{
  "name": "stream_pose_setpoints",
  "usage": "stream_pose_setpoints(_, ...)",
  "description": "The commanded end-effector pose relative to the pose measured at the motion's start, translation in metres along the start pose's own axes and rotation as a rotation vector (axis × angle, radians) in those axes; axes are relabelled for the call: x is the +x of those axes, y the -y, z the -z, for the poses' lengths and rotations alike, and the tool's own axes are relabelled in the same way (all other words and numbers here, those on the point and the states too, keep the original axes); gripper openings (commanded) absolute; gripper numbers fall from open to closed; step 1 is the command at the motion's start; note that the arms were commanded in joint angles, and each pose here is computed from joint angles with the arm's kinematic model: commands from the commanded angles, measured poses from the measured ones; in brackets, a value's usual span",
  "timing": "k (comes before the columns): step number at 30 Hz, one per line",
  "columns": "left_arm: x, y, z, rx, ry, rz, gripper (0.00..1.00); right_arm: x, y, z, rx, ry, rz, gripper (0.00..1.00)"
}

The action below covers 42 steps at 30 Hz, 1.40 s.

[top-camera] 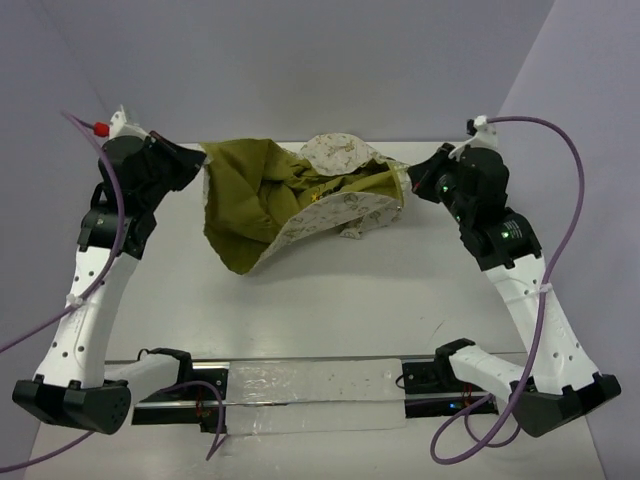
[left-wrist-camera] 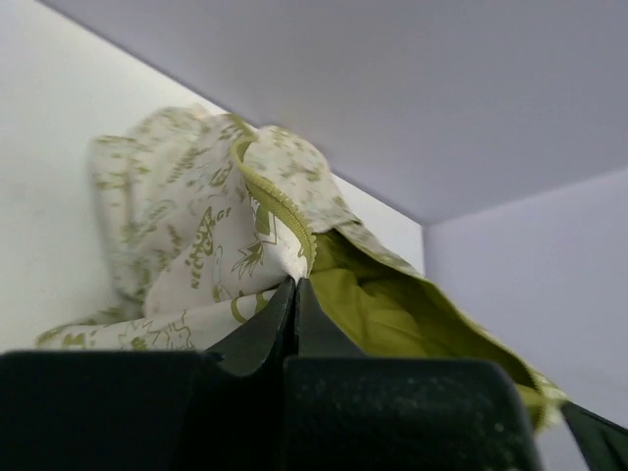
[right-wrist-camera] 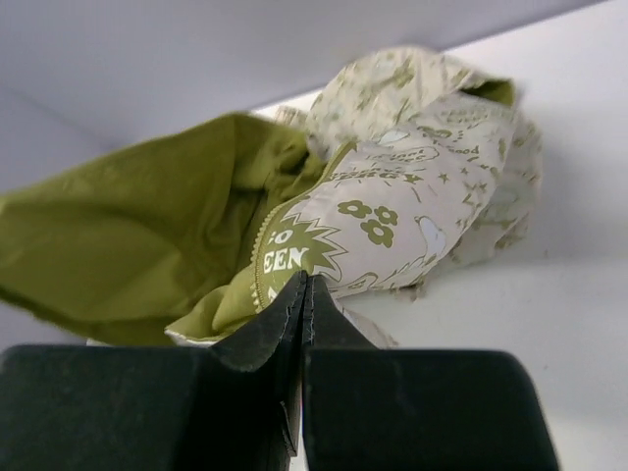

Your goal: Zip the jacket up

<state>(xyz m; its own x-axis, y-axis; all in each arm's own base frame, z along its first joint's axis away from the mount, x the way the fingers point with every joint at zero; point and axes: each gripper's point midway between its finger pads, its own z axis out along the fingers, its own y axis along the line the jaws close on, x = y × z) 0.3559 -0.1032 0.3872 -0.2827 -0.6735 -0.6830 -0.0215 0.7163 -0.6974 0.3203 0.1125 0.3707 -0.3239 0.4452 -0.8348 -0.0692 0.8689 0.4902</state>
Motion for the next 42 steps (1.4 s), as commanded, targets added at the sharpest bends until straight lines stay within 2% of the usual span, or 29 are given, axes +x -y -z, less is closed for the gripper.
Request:
stream_pose_setpoints(1, -0.028, -0.045, 0.032, -0.18, 0.094, -0.019, 0.0, -0.018, 0.033, 0.014, 0.114, 0.056, -0.004, 0.0)
stream_pose_setpoints(5, -0.017, -0.074, 0.038, -0.255, 0.093, -0.036, 0.0, -0.004, 0.061, 0.016, 0.176, 0.036, 0.008, 0.0)
stream_pose_setpoints(8, 0.025, -0.09, 0.034, -0.23, -0.02, -0.012, 0.0, 0.027, 0.077, 0.01, 0.194, -0.033, 0.028, 0.0)
stream_pose_setpoints(11, 0.058, -0.076, 0.027, -0.101, -0.128, 0.001, 0.0, 0.046, 0.073, 0.005, 0.137, -0.089, 0.023, 0.0)
stream_pose_setpoints(13, 0.085, -0.071, 0.016, -0.07, -0.198, -0.011, 0.0, 0.062, 0.062, -0.002, 0.09, -0.125, 0.018, 0.0)
stream_pose_setpoints(16, 0.146, -0.052, 0.007, -0.009, -0.322, -0.047, 0.0, 0.117, 0.033, -0.016, 0.03, -0.255, 0.034, 0.0)
stream_pose_setpoints(18, 0.169, -0.057, 0.003, 0.012, -0.356, -0.015, 0.0, 0.131, 0.026, -0.028, 0.024, -0.273, 0.003, 0.0)
stream_pose_setpoints(20, 0.191, -0.042, 0.0, 0.105, -0.4, 0.023, 0.0, 0.166, 0.028, -0.043, 0.042, -0.341, -0.049, 0.0)
stream_pose_setpoints(22, 0.217, -0.047, -0.005, 0.118, -0.447, 0.023, 0.0, 0.196, 0.029, -0.061, 0.061, -0.382, -0.105, 0.0)
stream_pose_setpoints(25, 0.248, -0.069, -0.01, 0.096, -0.497, 0.032, 0.0, 0.213, 0.025, -0.081, 0.074, -0.401, -0.112, 0.0)
stream_pose_setpoints(27, 0.253, -0.07, -0.01, 0.123, -0.49, 0.056, 0.0, 0.228, 0.026, -0.095, 0.093, -0.439, -0.102, 0.01)
stream_pose_setpoints(30, 0.258, -0.069, -0.009, 0.147, -0.49, 0.085, 0.0, 0.234, 0.03, -0.103, 0.118, -0.47, -0.063, 0.11)
stream_pose_setpoints(31, 0.261, -0.071, -0.009, 0.137, -0.498, 0.079, 0.0, 0.235, 0.031, -0.102, 0.124, -0.48, -0.047, 0.17)
stream_pose_setpoints(32, 0.263, -0.076, -0.01, 0.12, -0.508, 0.065, 0.0, 0.234, 0.032, -0.101, 0.123, -0.477, -0.043, 0.27)
stream_pose_setpoints(33, 0.262, -0.074, -0.011, 0.12, -0.501, 0.063, 0.0, 0.233, 0.032, -0.099, 0.119, -0.474, -0.036, 0.28)
stream_pose_setpoints(35, 0.263, -0.077, -0.012, 0.106, -0.508, 0.046, 0.0, 0.23, 0.033, -0.091, 0.107, -0.47, -0.012, 0.47)
stream_pose_setpoints(38, 0.266, -0.075, -0.013, 0.111, -0.527, 0.044, 0.0, 0.231, 0.032, -0.079, 0.081, -0.48, 0.038, 0.55)
stream_pose_setpoints(42, 0.269, -0.074, -0.016, 0.111, -0.544, 0.038, 0.0, 0.237, 0.025, -0.063, 0.005, -0.514, 0.098, 0.55)
